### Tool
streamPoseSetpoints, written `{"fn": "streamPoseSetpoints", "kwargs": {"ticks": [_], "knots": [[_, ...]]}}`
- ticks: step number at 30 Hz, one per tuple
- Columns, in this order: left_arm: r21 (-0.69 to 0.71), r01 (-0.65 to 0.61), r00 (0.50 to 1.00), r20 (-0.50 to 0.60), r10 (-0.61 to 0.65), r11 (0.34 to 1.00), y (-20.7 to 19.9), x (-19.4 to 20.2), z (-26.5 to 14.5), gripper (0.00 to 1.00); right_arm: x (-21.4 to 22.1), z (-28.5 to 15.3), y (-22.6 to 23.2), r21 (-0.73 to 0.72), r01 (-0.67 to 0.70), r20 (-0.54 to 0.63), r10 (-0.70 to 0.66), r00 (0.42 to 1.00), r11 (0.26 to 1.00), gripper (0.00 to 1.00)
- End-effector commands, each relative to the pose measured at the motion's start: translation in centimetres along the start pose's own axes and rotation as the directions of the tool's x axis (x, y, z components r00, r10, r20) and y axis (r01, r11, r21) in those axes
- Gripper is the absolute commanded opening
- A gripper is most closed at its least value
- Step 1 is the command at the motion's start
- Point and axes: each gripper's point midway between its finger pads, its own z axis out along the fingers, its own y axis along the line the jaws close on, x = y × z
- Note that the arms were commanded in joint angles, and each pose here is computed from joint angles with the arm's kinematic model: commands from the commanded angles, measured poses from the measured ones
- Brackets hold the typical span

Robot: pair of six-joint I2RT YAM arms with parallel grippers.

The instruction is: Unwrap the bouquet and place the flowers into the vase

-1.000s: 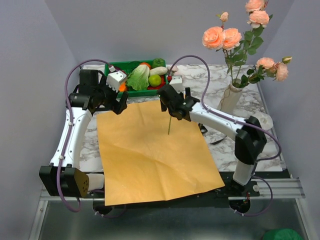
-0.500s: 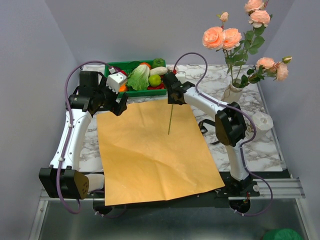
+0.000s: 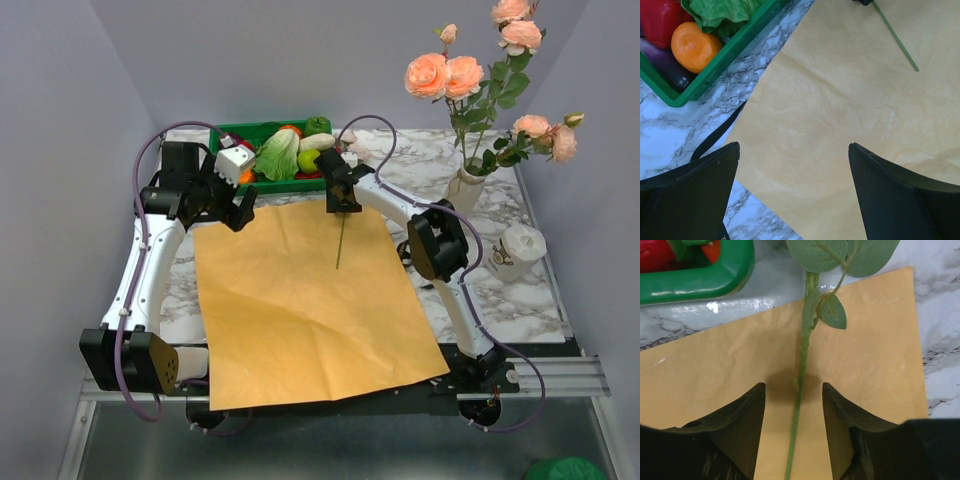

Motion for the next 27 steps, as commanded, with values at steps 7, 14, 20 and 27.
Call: {"fn": "streamPoseSetpoints", "kwargs": {"ticks": [7,14,20,27], "knots": [[-0.032,-0.027,1.0,-0.005,0.027,0.999,1.3,-0.2,0.5,0.99,0.0,0.8,-0.1,-0.007,-0.04,-0.036,0.04,0.999,0.999,0.45],[-0.042,-0.027,1.0,0.007,0.027,0.999,1.6,-0.6,0.6,0.99,0.7,1.7,-0.7,-0.01,-0.073,-0.069,0.072,0.995,0.997,0.34],[-0.03,-0.024,1.0,0.015,0.025,0.999,1.3,-0.8,0.3,0.99,0.9,2.0,-1.0,-0.004,-0.091,-0.077,0.09,0.993,0.996,0.35],[-0.033,-0.031,0.999,0.032,0.032,0.999,1.1,-1.3,-0.3,0.99,0.9,2.0,-0.5,-0.022,-0.095,-0.095,0.093,0.991,0.995,0.35]]}}
